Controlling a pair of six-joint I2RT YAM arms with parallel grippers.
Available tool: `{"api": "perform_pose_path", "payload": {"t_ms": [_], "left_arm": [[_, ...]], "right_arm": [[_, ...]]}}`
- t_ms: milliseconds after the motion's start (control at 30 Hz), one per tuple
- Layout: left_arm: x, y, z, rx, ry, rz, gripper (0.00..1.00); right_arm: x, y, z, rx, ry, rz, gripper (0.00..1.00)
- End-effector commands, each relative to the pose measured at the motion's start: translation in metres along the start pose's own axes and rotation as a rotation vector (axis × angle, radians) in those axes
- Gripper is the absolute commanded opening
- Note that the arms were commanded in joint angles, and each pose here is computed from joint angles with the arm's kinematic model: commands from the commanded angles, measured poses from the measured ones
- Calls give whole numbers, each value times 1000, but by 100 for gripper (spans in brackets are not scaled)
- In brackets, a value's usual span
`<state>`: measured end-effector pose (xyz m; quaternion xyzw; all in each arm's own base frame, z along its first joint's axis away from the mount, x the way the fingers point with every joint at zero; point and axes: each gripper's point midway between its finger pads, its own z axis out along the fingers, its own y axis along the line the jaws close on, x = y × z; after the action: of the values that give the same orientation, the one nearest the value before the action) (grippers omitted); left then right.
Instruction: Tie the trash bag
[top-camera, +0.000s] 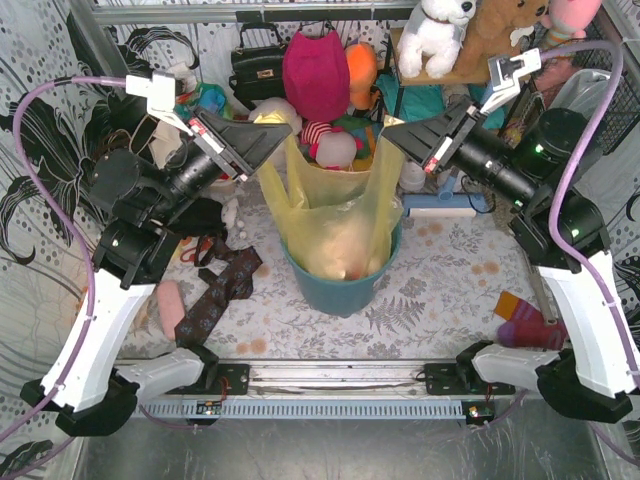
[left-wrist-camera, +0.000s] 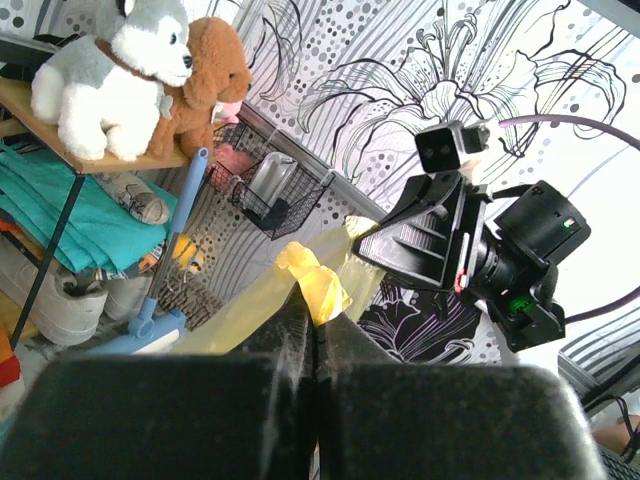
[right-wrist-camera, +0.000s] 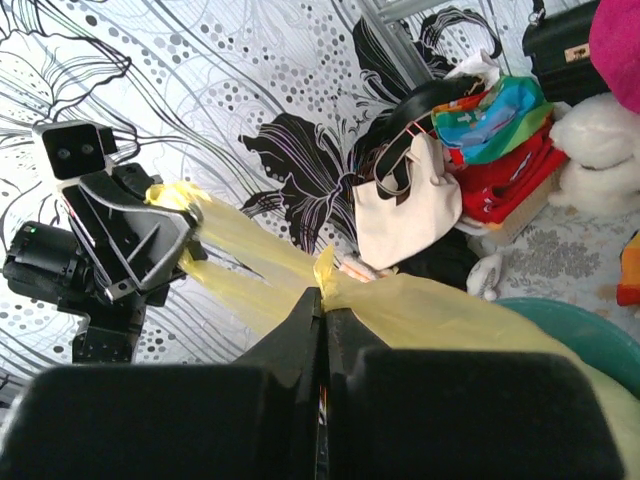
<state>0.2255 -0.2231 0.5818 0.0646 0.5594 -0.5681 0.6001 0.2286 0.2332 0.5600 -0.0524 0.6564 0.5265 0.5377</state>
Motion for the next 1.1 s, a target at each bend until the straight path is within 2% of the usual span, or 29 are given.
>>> {"api": "perform_pose_path", "payload": {"t_ms": [0, 167, 433, 567, 900, 1067], "left_arm": [[1, -1, -9, 16, -23, 6, 0], [19, 16, -17, -23, -13, -28, 0], [-16, -20, -2, 65, -44, 27, 0], [-25, -33, -1, 106, -62, 36, 0], [15, 12, -12, -6, -17, -25, 0], [4, 3, -9, 12, -34, -7, 0]], "right_arm": [[18, -16, -6, 19, 9, 15, 0], [42, -36, -4, 49, 41, 65, 0], [-12, 14, 3, -40, -3, -47, 0], [-23, 23, 0, -52, -33, -71, 0], [40, -35, 2, 34, 48, 46, 0], [31, -27, 6, 16, 37, 29, 0]]}}
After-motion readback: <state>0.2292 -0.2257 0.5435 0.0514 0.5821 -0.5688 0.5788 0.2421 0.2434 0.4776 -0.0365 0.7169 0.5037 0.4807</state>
